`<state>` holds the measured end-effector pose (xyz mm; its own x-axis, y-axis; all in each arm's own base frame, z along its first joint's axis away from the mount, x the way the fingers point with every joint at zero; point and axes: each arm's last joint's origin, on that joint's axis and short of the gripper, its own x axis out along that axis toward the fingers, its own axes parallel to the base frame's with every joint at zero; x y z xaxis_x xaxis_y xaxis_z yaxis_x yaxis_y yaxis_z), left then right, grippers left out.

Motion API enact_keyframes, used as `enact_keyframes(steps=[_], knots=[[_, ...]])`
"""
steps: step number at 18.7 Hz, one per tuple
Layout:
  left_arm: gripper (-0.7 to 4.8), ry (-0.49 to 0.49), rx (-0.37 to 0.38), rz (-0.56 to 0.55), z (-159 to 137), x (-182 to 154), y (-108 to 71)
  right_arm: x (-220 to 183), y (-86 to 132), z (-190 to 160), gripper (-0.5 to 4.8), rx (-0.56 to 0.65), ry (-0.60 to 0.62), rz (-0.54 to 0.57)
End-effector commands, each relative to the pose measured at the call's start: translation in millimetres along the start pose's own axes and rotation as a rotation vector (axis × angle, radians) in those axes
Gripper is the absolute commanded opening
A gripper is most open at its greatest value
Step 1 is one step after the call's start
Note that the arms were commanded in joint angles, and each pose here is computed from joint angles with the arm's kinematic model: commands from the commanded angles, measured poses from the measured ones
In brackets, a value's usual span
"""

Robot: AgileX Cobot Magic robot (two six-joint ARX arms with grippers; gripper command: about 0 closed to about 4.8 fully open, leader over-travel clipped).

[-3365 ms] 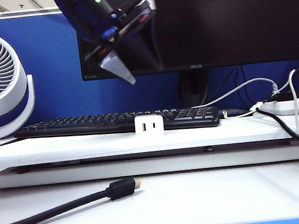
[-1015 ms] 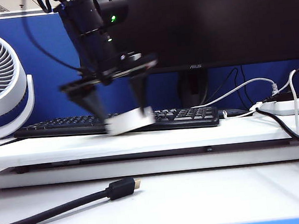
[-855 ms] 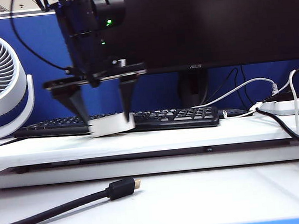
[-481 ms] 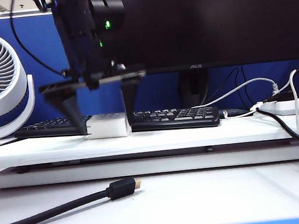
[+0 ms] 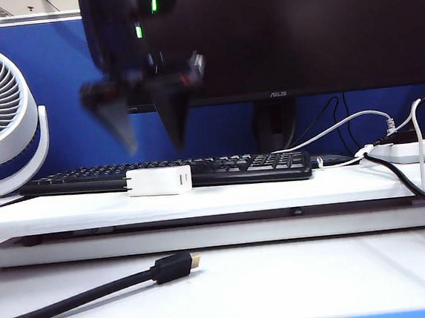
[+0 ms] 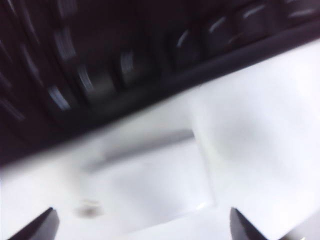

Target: Pick up the Type-C charging cable and the charging base, insert one end of the Type-C charger into the corresponding slot on the base, and finally place the plugged-in charger back on the table.

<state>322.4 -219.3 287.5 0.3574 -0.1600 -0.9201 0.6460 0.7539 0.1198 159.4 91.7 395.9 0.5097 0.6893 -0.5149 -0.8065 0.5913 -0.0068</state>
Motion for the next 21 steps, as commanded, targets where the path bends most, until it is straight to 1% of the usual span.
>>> enact_keyframes(steps=[1, 3, 4, 7, 10, 13, 14, 17, 19, 21], knots=[[4.79, 0.027, 0.348, 0.013, 1.2, -15.7, 1.2, -1.9, 0.8, 2.3, -0.05, -0.003, -0.019, 0.007], [4.79, 0.056, 0.489, -0.003, -1.4, -15.4, 0.7, -2.0, 1.2, 2.3, -0.05, -0.003, -0.022, 0.019], [4.79, 0.053, 0.527, -0.019, -1.5, -15.1, 0.2, -2.0, 1.2, 2.3, -0.05, -0.002, -0.022, 0.019], [4.79, -0.018, 0.602, -0.086, 2.1, -15.1, -1.4, -2.0, 1.2, 2.3, -0.05, -0.002, -0.022, 0.020], [4.79, -0.028, 0.690, -0.129, 2.8, -9.4, -2.9, -2.0, 1.2, 2.3, -0.05, -0.002, -0.022, 0.019], [4.79, -0.005, 0.739, -0.172, 1.9, 1.1, -3.6, -2.1, 1.3, 2.3, -0.05, -0.002, -0.022, 0.020], [4.79, -0.008, 0.744, -0.181, 2.3, 3.0, -3.7, -2.0, 1.2, 2.3, -0.05, -0.002, -0.022, 0.021], [4.79, -0.017, 0.733, -0.173, 4.5, 11.2, 2.8, -2.2, 1.6, 2.0, -0.05, -0.001, -0.021, 0.028], [4.79, -0.006, 0.731, -0.183, 3.7, 17.2, 7.7, -2.2, 2.0, 1.9, -0.05, -0.001, -0.023, 0.041], [4.79, -0.007, 0.713, -0.199, 2.5, 20.9, 14.0, -2.0, 2.0, 1.9, -0.05, -0.001, -0.023, 0.042]])
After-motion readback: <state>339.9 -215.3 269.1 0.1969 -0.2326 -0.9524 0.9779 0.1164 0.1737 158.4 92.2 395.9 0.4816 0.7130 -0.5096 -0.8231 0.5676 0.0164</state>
